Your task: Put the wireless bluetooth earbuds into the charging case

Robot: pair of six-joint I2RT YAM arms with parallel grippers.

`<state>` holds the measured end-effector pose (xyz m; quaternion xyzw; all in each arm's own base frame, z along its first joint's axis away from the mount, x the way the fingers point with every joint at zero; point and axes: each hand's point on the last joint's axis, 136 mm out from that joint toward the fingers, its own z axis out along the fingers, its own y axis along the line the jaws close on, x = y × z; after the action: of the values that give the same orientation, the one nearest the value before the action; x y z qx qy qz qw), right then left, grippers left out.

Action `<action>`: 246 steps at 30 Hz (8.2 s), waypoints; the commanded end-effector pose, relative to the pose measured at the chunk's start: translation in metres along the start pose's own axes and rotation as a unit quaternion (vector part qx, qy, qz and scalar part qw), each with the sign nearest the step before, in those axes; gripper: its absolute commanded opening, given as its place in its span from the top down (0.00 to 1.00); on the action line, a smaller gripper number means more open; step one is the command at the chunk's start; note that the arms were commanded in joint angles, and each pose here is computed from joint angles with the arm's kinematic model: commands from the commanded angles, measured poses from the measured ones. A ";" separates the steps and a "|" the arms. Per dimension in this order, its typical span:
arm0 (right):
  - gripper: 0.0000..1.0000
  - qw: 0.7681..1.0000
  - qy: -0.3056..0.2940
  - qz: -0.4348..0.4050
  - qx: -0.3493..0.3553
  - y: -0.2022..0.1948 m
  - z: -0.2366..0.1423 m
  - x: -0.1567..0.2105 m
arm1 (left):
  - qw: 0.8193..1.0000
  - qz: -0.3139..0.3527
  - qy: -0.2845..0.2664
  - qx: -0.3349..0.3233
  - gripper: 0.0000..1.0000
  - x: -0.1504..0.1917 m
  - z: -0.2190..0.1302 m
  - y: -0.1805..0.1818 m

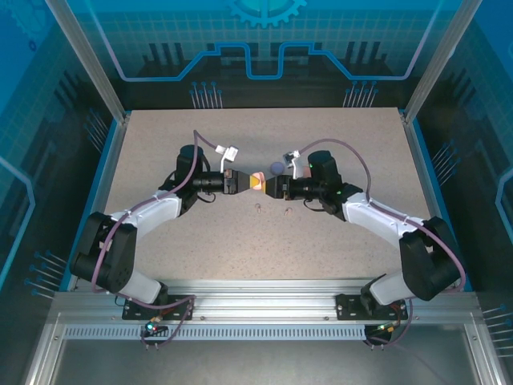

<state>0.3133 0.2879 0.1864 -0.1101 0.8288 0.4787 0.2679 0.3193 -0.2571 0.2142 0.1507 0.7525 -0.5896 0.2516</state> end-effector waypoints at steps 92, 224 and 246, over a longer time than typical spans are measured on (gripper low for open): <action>1.00 0.946 0.149 -0.251 0.139 -0.004 -0.021 -0.049 | 0.989 0.045 0.133 -0.054 0.02 -0.029 -0.007 -0.011; 0.19 0.968 0.031 -0.023 0.249 -0.044 -0.091 -0.064 | 0.934 0.264 -0.141 -0.196 1.00 -0.094 -0.049 -0.020; 0.20 0.930 0.122 -0.002 0.346 -0.067 -0.008 0.003 | 0.779 0.429 -0.402 -0.216 1.00 -0.137 -0.106 -0.080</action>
<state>0.3322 0.2438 0.1346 -0.0887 0.9658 0.1614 0.1823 0.3801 -0.1764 0.3388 0.1694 0.6039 -0.2617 0.7335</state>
